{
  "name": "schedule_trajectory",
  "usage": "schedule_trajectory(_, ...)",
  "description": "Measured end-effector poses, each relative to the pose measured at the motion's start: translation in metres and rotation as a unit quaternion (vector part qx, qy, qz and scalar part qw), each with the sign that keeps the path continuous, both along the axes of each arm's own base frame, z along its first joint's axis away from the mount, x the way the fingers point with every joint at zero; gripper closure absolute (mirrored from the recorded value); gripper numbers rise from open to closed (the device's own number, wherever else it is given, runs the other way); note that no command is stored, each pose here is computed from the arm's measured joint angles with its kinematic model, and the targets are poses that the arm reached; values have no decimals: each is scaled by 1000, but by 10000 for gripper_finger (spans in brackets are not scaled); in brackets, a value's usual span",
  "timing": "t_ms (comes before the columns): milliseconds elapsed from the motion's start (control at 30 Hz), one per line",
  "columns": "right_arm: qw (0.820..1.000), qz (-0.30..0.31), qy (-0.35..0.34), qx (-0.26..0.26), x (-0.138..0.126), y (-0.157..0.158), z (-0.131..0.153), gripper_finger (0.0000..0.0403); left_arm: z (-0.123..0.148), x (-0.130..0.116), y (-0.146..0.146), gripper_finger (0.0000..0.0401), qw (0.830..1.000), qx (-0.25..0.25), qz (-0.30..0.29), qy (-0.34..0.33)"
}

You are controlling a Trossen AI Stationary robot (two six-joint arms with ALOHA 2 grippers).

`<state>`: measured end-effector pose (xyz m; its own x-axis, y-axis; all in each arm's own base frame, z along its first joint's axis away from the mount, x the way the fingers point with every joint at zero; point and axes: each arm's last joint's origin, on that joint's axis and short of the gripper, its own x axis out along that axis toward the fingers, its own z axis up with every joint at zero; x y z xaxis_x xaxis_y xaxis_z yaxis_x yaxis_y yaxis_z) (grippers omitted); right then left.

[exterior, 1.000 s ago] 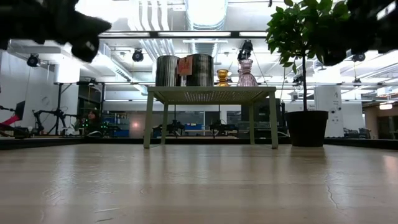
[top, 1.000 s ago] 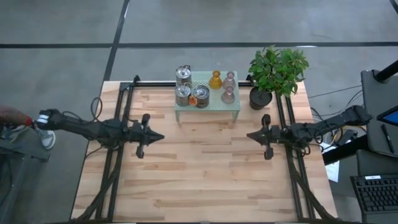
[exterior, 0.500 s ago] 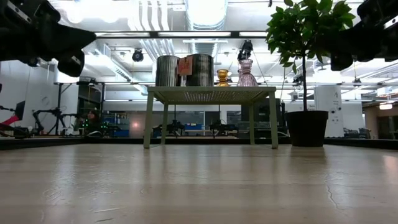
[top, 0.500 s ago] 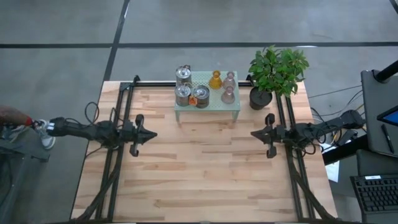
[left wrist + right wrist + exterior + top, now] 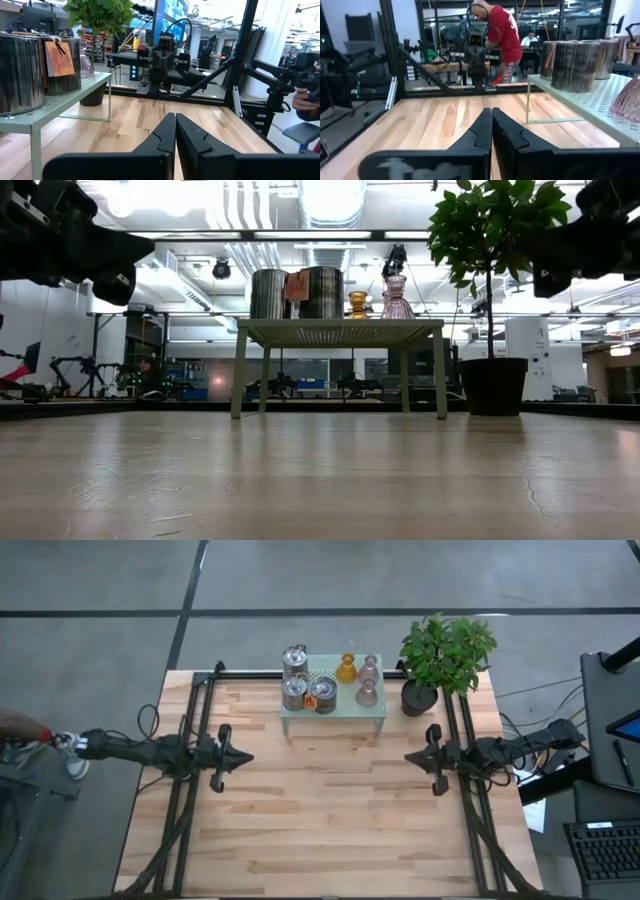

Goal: Pick & Place candle stick holders
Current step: Return to Home Position

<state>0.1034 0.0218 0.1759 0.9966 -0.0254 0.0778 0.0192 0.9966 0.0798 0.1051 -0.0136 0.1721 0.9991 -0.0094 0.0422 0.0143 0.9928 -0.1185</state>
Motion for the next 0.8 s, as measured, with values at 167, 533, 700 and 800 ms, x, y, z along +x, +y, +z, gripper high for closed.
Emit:
schedule_trajectory(167,1000,1,8,-5,0,0,-2,394,0,0,0,389,1000,0,0,0)
schedule_trajectory(533,1000,2,5,-4,0,0,-1,394,0,0,0,389,1000,0,0,1)
schedule_trajectory(700,1000,2,6,-4,0,0,-1,394,0,0,0,389,1000,0,0,1)
schedule_trajectory(800,1000,2,6,-4,0,0,-1,394,0,0,0,389,1000,0,0,1)
